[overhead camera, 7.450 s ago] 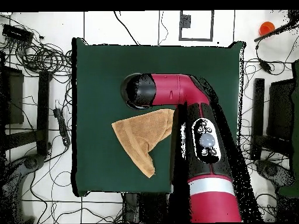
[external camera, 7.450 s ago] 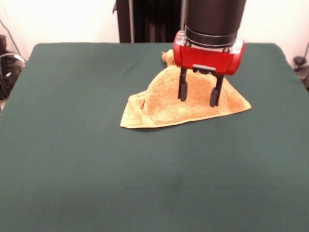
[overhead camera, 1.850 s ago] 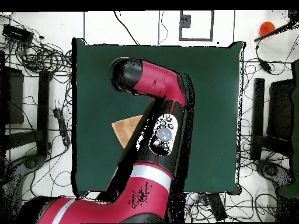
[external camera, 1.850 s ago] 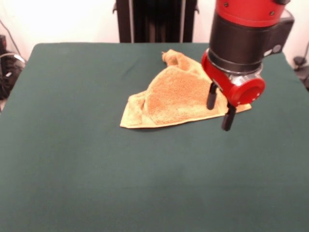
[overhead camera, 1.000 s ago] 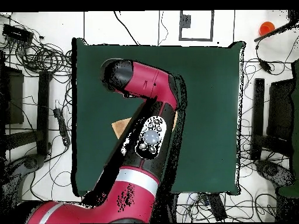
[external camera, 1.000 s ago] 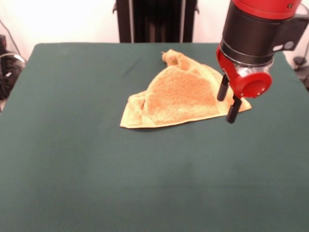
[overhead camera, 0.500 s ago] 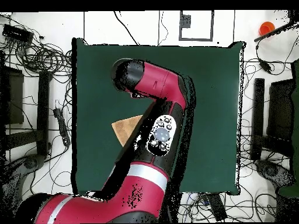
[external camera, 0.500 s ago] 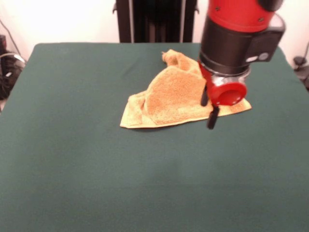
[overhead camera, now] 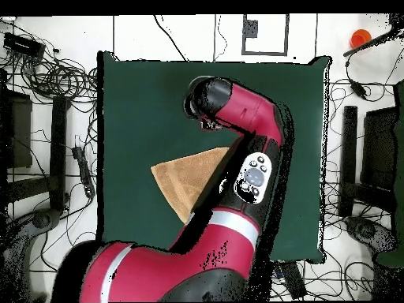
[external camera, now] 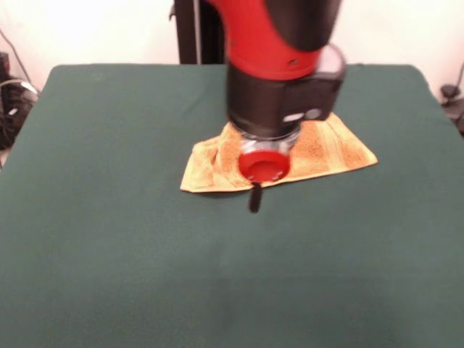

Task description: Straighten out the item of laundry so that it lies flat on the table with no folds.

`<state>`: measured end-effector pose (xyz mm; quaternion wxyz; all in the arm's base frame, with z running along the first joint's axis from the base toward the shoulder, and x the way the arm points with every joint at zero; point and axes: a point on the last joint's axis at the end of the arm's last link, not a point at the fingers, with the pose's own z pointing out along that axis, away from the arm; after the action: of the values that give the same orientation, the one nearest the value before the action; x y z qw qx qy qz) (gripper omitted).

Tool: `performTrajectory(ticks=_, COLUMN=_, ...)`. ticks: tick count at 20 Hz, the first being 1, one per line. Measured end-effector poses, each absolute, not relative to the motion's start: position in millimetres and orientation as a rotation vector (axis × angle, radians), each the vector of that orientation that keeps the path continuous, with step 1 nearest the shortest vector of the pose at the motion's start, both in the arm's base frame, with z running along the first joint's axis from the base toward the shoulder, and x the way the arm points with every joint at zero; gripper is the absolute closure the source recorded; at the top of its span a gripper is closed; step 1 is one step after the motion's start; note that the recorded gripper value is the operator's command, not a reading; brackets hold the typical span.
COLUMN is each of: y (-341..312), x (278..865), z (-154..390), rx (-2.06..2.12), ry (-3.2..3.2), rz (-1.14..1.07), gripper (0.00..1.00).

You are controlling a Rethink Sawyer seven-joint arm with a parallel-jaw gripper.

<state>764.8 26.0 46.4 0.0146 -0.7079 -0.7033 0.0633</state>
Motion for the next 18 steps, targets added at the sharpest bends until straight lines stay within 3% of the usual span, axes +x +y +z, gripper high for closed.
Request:
performTrajectory(ticks=9, y=-32.0, x=784.4, z=30.0, rx=-2.303, ry=-2.092, rz=0.226, gripper=0.00)
performTrajectory(ticks=18, y=-48.1, x=800.7, z=44.5, rx=-2.331, ry=-2.037, rz=0.269, gripper=0.00)
